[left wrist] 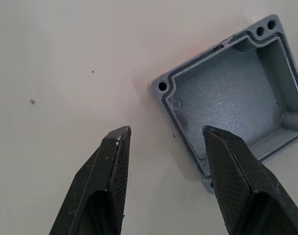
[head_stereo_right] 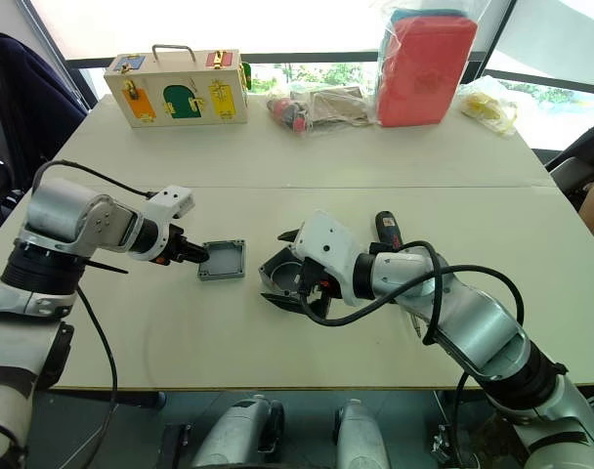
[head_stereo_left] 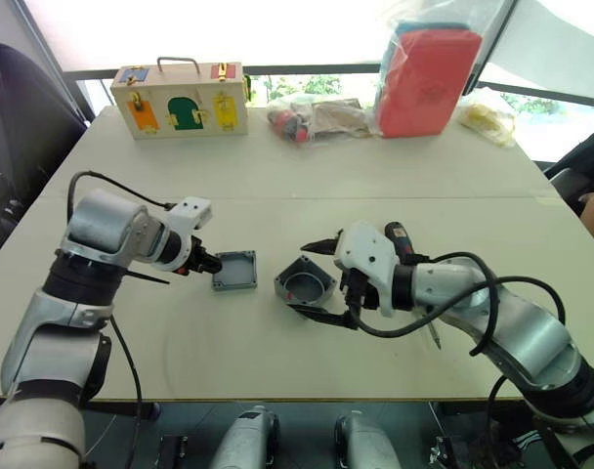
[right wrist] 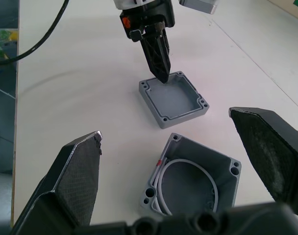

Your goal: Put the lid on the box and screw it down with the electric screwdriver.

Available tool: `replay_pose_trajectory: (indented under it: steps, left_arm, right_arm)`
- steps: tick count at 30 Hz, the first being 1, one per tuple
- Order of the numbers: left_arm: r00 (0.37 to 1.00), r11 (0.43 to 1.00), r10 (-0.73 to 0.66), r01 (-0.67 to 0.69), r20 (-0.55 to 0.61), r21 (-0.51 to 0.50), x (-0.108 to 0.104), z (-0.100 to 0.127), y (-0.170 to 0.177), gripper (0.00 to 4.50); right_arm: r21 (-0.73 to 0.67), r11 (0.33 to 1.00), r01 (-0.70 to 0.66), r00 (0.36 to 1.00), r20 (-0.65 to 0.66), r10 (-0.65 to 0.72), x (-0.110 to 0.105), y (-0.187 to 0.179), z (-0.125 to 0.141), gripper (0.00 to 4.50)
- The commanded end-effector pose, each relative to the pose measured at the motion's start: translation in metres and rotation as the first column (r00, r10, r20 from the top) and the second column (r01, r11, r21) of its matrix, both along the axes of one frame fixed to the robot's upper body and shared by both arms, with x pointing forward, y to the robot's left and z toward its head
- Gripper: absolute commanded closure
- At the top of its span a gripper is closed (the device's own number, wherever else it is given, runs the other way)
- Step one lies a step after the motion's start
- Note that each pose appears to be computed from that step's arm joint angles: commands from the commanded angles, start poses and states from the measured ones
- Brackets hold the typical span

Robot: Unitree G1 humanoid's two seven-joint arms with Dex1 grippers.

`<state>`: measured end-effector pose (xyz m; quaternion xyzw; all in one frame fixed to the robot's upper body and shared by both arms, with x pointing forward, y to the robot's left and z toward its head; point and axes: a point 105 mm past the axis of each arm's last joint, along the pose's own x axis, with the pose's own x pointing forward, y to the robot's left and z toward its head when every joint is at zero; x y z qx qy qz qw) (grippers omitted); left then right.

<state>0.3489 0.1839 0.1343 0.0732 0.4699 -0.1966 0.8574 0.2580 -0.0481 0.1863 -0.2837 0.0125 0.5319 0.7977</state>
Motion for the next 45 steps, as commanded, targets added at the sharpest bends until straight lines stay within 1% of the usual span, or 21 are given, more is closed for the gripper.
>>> replay_pose_trajectory:
  steps: [1, 5, 8, 9, 10, 11, 12, 13, 18, 20, 21, 23, 25, 26, 27, 28, 29, 30, 33, 36, 45]
  left_arm:
    - [1.0, 1.0, 0.015, -0.015, -0.009, 0.026, 0.002, -0.004, -0.001, 2.13]
    - [1.0, 0.999, 0.024, -0.024, -0.014, 0.025, 0.006, -0.012, -0.006, 2.13]
    - [1.0, 0.999, 0.02, -0.02, -0.014, 0.031, 0.008, -0.017, -0.009, 2.92]
    - [1.0, 0.999, 0.02, -0.02, -0.012, 0.03, 0.008, -0.018, -0.01, 3.36]
    - [1.0, 0.999, 0.021, -0.021, -0.01, 0.029, 0.009, -0.018, -0.011, 3.59]
    - [1.0, 0.999, 0.024, -0.024, -0.007, 0.024, 0.01, -0.019, -0.012, 4.08]
    - [1.0, 0.999, 0.028, -0.028, -0.001, 0.02, 0.01, -0.019, -0.013, 4.37]
    - [1.0, 0.999, 0.031, -0.031, 0.003, 0.017, 0.011, -0.02, -0.014, 4.45]
    - [0.996, 0.998, 0.066, -0.065, 0.062, -0.023, 0.016, -0.016, -0.013, 4.45]
    - [0.98, 0.997, 0.066, -0.059, 0.188, -0.044, 0.025, -0.001, -0.007, 4.45]
    - [0.953, 0.997, 0.053, -0.032, 0.299, -0.072, 0.034, 0.016, -0.006, 4.45]
    - [0.889, 0.991, 0.052, 0.01, 0.456, -0.134, 0.044, 0.045, -0.008, 4.45]
    - [0.812, 0.976, 0.074, 0.059, 0.579, -0.208, 0.051, 0.074, -0.013, 4.45]
    - [0.775, 0.964, 0.087, 0.094, 0.625, -0.251, 0.051, 0.089, -0.016, 4.45]
    - [0.739, 0.948, 0.096, 0.136, 0.666, -0.287, 0.05, 0.102, -0.022, 4.45]
    - [0.686, 0.939, 0.082, 0.189, 0.723, -0.286, 0.048, 0.115, -0.029, 4.45]
    - [0.644, 0.93, 0.077, 0.228, 0.761, -0.287, 0.045, 0.125, -0.035, 4.45]
    - [0.619, 0.926, 0.072, 0.25, 0.782, -0.283, 0.043, 0.129, -0.041, 4.45]
    - [0.568, 0.907, 0.064, 0.31, 0.82, -0.285, 0.039, 0.136, -0.057, 4.45]
    - [0.535, 0.881, 0.056, 0.371, 0.843, -0.294, 0.035, 0.141, -0.074, 4.45]
    - [0.516, 0.867, 0.036, 0.41, 0.856, -0.284, 0.037, 0.145, -0.087, 4.45]
  right_arm:
    - [0.029, 1.0, 0.004, 0.998, 0.063, -0.006, -0.002, 0.001, 0.015, 0.0]
    - [0.032, 0.999, 0.017, 0.998, 0.061, -0.019, -0.002, 0.001, 0.014, 0.0]
    - [0.032, 0.999, 0.03, 0.998, 0.059, -0.032, -0.002, -0.001, 0.013, 0.0]
    - [0.03, 0.999, 0.034, 0.998, 0.058, -0.036, -0.002, -0.002, 0.013, 0.0]
    - [0.027, 0.999, 0.038, 0.998, 0.057, -0.039, -0.002, -0.003, 0.013, 0.0]
    - [0.025, 0.999, 0.042, 0.998, 0.056, -0.043, -0.002, -0.005, 0.013, 0.0]
    - [0.023, 0.999, 0.045, 0.997, 0.054, -0.046, -0.002, -0.006, 0.013, 0.0]
    - [0.022, 0.999, 0.048, 0.997, 0.053, -0.05, -0.002, -0.008, 0.012, 0.0]
    - [0.051, 0.994, 0.095, 0.995, 0.021, -0.096, 0.005, -0.019, 0.015, 0.0]
    - [0.163, 0.976, 0.144, 0.989, -0.043, -0.139, 0.014, -0.024, 0.024, 0.0]
    - [0.221, 0.958, 0.185, 0.982, -0.076, -0.172, 0.022, -0.026, 0.029, 0.0]
    - [0.309, 0.92, 0.242, 0.969, -0.132, -0.211, 0.033, -0.03, 0.038, 0.0]
    - [0.405, 0.862, 0.305, 0.948, -0.211, -0.236, 0.046, -0.033, 0.046, 0.0]
    - [0.46, 0.816, 0.349, 0.932, -0.262, -0.251, 0.055, -0.033, 0.051, 0.0]
    - [0.52, 0.746, 0.417, 0.903, -0.327, -0.278, 0.069, -0.036, 0.055, 0.0]
    - [0.571, 0.667, 0.479, 0.871, -0.401, -0.283, 0.082, -0.038, 0.058, 0.0]
    - [0.593, 0.615, 0.52, 0.846, -0.459, -0.272, 0.09, -0.037, 0.058, 0.0]
    - [0.601, 0.588, 0.542, 0.83, -0.492, -0.262, 0.094, -0.037, 0.058, 0.0]
    - [0.62, 0.574, 0.534, 0.827, -0.525, -0.201, 0.096, -0.03, 0.065, 0.0]
    - [0.624, 0.583, 0.521, 0.828, -0.535, -0.168, 0.096, -0.024, 0.07, 0.0]
    - [0.628, 0.593, 0.503, 0.828, -0.546, -0.125, 0.09, -0.016, 0.074, 0.0]
